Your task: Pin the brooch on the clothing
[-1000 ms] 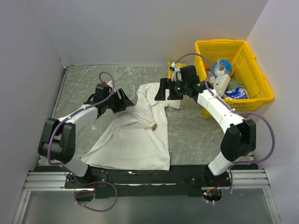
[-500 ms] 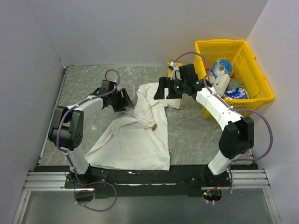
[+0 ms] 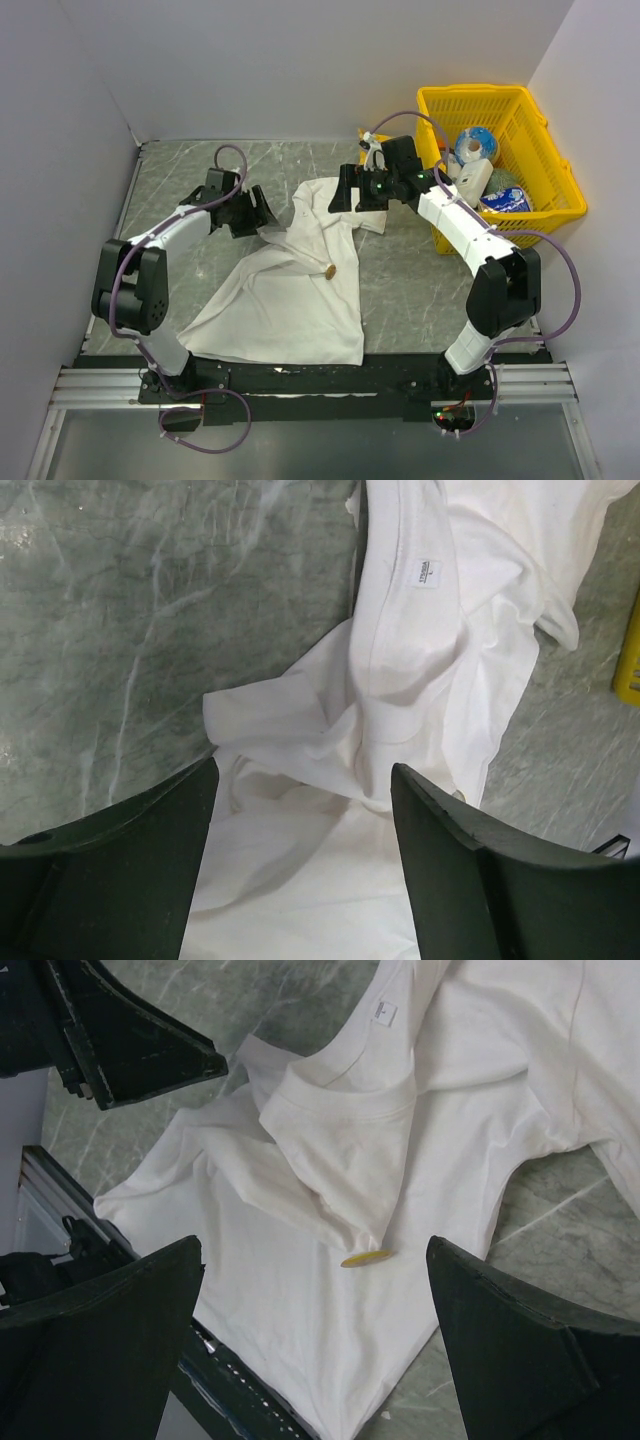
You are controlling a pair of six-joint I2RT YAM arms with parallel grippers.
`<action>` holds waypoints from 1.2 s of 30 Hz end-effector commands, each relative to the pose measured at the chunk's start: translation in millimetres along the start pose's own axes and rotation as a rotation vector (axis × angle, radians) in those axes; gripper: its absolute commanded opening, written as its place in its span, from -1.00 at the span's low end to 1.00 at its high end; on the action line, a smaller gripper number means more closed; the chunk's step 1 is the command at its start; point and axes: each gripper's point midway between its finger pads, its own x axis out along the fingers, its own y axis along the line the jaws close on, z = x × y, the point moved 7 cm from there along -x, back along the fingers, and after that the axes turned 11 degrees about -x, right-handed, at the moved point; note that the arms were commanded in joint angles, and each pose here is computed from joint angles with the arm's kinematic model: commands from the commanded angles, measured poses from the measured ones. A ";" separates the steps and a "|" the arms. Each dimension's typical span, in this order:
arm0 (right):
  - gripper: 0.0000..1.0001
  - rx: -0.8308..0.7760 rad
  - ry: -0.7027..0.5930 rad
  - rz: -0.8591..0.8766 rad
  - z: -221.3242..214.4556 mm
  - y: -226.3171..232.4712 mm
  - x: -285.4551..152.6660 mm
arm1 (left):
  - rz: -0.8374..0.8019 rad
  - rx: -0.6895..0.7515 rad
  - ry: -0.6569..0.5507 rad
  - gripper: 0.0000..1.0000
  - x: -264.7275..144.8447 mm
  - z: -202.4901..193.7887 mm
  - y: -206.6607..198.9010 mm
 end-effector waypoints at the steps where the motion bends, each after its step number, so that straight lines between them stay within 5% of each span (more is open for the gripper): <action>1: 0.99 -0.013 -0.018 -0.002 7.2 1.7 -3.0 | 0.016 0.011 0.029 0.49 4.0 -6.0 7.5; 6: 0.99 -0.008 -0.022 0.011 10.4 3.1 -2.0 | 0.008 0.006 0.050 0.43 16.2 -12.6 16.4; 12: 0.99 -0.011 -0.025 0.009 12.3 4.4 -4.5 | -0.016 -0.002 0.081 0.08 32.7 -11.0 15.9; 17: 0.99 -0.010 -0.017 0.012 9.9 4.7 -5.4 | -0.077 0.010 0.055 -0.98 34.1 2.4 -0.1; 27: 0.99 -0.008 -0.003 0.022 4.5 4.9 -3.8 | -0.065 0.008 -0.135 -0.98 -6.0 62.5 -7.1; 36: 0.99 -0.004 0.016 0.039 -1.4 2.1 10.0 | -0.037 -0.101 -0.326 -0.98 -69.7 143.9 44.1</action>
